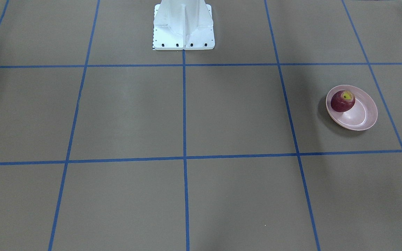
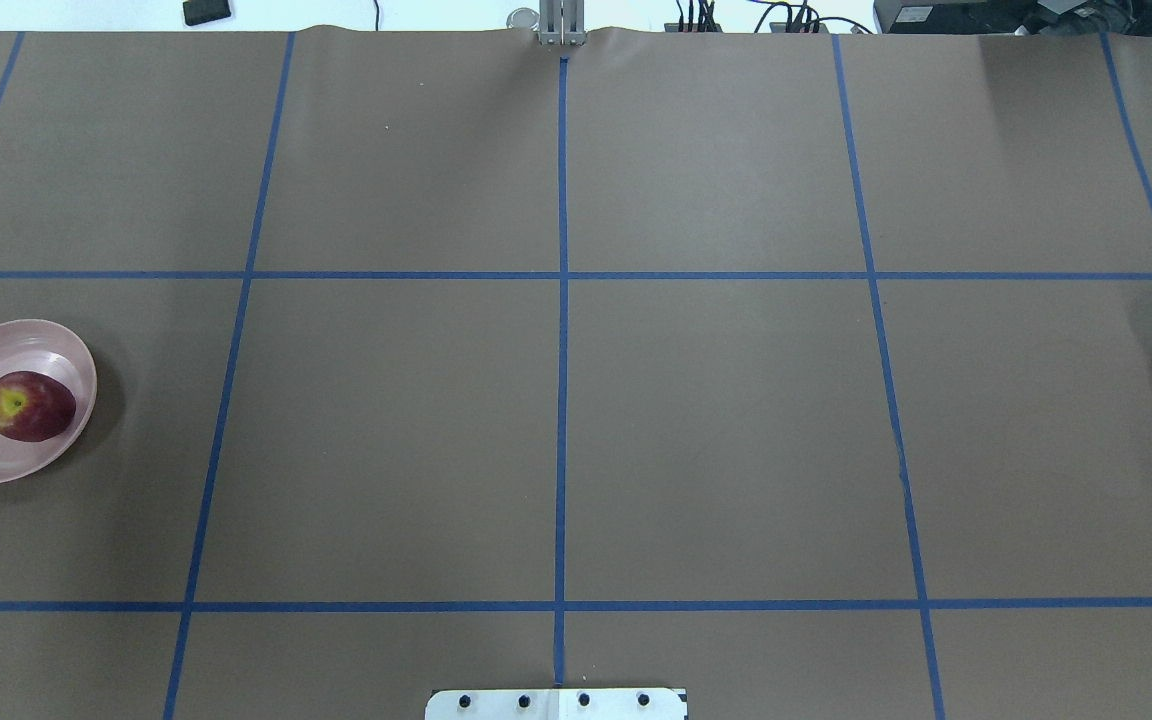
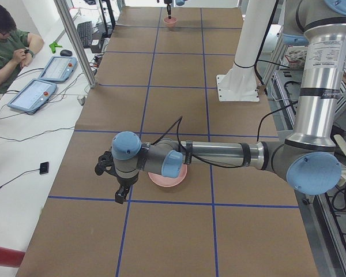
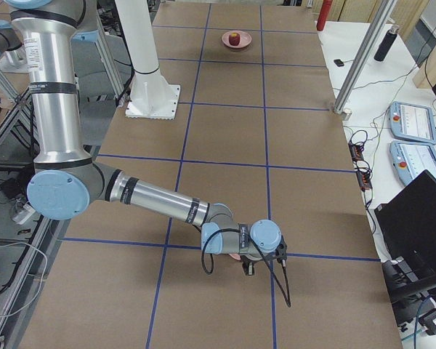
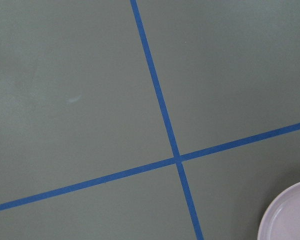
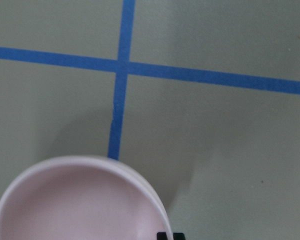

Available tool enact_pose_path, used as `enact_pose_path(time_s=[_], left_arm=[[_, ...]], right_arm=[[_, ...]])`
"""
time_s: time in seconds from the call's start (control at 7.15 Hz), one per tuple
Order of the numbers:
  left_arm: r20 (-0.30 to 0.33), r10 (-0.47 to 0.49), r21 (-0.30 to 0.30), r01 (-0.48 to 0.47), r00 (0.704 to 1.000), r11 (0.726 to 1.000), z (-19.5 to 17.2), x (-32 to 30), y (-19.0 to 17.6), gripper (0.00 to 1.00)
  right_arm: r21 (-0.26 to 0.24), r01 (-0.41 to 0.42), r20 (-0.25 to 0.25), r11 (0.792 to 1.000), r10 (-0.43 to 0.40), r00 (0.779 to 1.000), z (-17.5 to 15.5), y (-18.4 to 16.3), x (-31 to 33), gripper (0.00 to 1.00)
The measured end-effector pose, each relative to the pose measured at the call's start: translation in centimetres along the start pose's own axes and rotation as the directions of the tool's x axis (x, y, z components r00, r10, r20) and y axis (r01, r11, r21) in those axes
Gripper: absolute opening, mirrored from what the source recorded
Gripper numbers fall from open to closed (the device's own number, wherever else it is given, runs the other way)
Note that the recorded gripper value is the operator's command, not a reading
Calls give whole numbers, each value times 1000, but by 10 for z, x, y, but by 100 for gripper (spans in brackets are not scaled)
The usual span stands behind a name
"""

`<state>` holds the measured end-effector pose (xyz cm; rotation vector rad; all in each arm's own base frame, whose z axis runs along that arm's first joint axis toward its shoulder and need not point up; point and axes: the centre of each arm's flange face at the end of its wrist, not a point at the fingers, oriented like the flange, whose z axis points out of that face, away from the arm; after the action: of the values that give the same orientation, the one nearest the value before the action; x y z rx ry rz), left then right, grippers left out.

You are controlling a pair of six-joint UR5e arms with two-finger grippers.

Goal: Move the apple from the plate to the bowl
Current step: 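Grasp the small pink bowl with the right gripper and carry it toward the table center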

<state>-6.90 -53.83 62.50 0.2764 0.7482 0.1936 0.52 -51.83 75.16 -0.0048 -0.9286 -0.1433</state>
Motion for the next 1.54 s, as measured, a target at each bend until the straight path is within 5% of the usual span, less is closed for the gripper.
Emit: enact_pose_path(time_s=[0.42, 0.7, 1.12, 1.54], left_arm=[[9, 26, 47, -26, 1000, 999, -9, 8, -12, 98], [3, -88, 34, 87, 996, 996, 3, 9, -20, 98], [-2, -120, 45, 120, 993, 992, 32, -11, -10, 98], [-30, -144, 80, 146, 989, 986, 49, -24, -5, 98]], right_arm=[[107, -12, 75, 994, 4, 997, -62, -82, -78, 0], [140, -19, 89, 990, 7, 996, -80, -162, -227, 0], [146, -97, 90, 985, 84, 992, -35, -204, -484, 0], [44, -160, 134, 986, 153, 979, 40, -159, -645, 0]])
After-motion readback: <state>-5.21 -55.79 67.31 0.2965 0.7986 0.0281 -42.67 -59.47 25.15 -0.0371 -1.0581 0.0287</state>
